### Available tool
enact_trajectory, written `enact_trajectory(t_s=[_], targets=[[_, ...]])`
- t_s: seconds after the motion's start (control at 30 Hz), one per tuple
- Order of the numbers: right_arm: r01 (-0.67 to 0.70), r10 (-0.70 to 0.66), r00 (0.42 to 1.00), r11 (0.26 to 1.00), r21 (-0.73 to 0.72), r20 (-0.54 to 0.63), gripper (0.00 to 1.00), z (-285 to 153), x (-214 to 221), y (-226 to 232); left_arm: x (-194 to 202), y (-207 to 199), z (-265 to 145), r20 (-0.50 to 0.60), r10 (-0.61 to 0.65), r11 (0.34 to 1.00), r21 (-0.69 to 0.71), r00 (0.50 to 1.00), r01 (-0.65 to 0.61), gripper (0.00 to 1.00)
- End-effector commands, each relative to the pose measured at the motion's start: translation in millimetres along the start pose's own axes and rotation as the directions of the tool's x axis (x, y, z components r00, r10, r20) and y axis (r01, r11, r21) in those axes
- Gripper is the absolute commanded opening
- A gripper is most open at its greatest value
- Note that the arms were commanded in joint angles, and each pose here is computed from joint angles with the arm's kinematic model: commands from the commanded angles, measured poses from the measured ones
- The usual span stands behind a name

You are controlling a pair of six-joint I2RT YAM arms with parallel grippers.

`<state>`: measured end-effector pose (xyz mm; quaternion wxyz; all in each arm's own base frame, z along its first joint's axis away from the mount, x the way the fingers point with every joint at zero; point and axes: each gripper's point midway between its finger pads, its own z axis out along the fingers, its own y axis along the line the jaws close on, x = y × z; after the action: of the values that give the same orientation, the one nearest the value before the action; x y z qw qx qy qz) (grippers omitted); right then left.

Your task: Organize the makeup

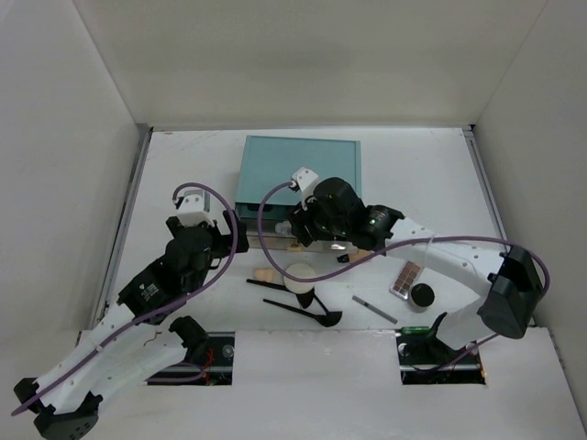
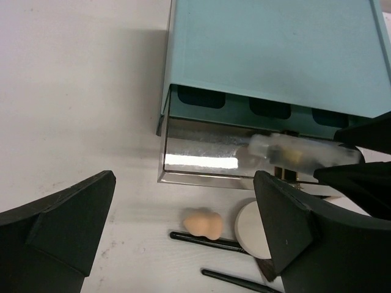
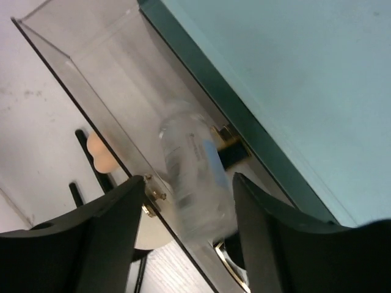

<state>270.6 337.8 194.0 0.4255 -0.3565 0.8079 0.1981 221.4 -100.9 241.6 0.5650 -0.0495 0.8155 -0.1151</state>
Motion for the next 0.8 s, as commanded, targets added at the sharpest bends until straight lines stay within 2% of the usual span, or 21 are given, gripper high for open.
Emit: enact_trajectory(t_s=[0.0, 0.17, 0.3, 0.4, 0.5, 0.67, 0.77], targets=[[-0.022, 0.016, 0.979, 0.999, 0.026, 0.205, 0.69, -31.3, -64.1, -5.7, -0.9, -10.0, 0.4, -0.004, -0.015, 0.999, 0.036, 1.0, 0.015, 1.0], [-0.187, 0.139, 0.949, 0.971, 0.148, 0.283, 0.82, -72.6, -69.6, -45.7, 3.1, -29.1, 4.2, -0.031, 0.006, 0.995, 0.097, 0.999, -0.003, 1.0], [-0.427, 0.32, 0.872, 0.868, 0.254, 0.371, 0.9, -118.0, -51.4, -96.6, 10.5, -75.1, -1.9, -0.063, 0.072, 0.962, 0.269, 0.995, -0.053, 1.0], [-0.56, 0.422, 0.806, 0.77, 0.304, 0.416, 0.94, -147.1, -24.4, -127.2, 24.3, -124.9, -15.3, -0.07, 0.159, 0.894, 0.434, 0.985, -0.114, 1.0], [-0.637, 0.47, 0.754, 0.693, 0.338, 0.459, 0.95, -172.4, -0.4, -147.7, 46.8, -170.8, -33.8, -0.066, 0.263, 0.809, 0.558, 0.962, -0.183, 1.0], [-0.677, 0.493, 0.723, 0.644, 0.356, 0.484, 0.95, -191.7, 24.3, -159.1, 112.7, -224.2, -63.1, -0.114, 0.442, 0.671, 0.7, 0.89, -0.244, 1.0], [-0.682, 0.506, 0.721, 0.64, 0.355, 0.473, 0.95, -190.7, 37.2, -159.3, 152.7, -238.8, -59.4, -0.156, 0.519, 0.645, 0.717, 0.84, -0.265, 1.0]])
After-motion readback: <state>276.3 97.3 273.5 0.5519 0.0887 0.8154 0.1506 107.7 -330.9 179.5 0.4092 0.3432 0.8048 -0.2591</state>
